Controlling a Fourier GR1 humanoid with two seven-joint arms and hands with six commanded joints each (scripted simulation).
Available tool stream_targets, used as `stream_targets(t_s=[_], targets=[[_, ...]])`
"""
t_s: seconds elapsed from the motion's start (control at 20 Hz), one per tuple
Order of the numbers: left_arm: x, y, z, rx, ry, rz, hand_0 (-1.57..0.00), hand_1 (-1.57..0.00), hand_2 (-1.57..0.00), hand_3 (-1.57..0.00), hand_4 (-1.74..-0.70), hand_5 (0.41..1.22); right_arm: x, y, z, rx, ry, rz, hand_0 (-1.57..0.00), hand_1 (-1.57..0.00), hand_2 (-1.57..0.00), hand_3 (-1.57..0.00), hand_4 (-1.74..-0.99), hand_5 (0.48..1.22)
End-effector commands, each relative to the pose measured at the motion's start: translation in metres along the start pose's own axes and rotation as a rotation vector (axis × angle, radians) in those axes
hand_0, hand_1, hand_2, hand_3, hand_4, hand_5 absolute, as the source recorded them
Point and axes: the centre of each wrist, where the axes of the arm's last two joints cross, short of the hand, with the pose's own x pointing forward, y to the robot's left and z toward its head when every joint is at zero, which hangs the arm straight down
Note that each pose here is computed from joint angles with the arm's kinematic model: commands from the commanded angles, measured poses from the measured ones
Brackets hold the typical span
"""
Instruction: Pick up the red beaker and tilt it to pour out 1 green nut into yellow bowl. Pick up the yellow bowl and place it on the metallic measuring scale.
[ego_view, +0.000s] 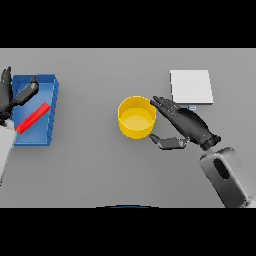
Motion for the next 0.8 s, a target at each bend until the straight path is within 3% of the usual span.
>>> stream_targets(t_s=[0.0, 0.2, 0.35, 0.75], targets=[[0.002, 0.000, 0.000, -0.002, 0.004, 0.006, -0.01, -0.01, -0.01, -0.01, -0.74, 0.685, 0.001, -0.005, -0.006, 0.039, -0.029, 0.044, 0.00, 0.00, 0.00, 0.00, -1.197, 0.677], [-0.003, 0.003, -0.002, 0.000, 0.028, -0.007, 0.00, 0.00, 0.00, 0.00, -0.74, 0.699, 0.011, -0.016, -0.028, 0.196, -0.111, 0.263, 0.00, 0.00, 0.00, 0.00, -1.226, 0.692], [-0.002, 0.006, -0.002, -0.006, 0.023, -0.007, 0.00, 0.00, 0.00, 0.00, -0.75, 0.704, 0.014, -0.013, -0.041, 0.301, -0.125, 0.397, 0.00, 0.00, 0.00, 0.00, -1.218, 0.707], [-0.004, 0.007, 0.004, -0.001, 0.016, -0.017, 0.00, 0.00, 0.00, 0.00, -0.74, 0.698, 0.023, 0.004, -0.075, 0.474, -0.163, 0.465, 0.00, 0.00, 0.00, 0.00, -1.238, 0.727]])
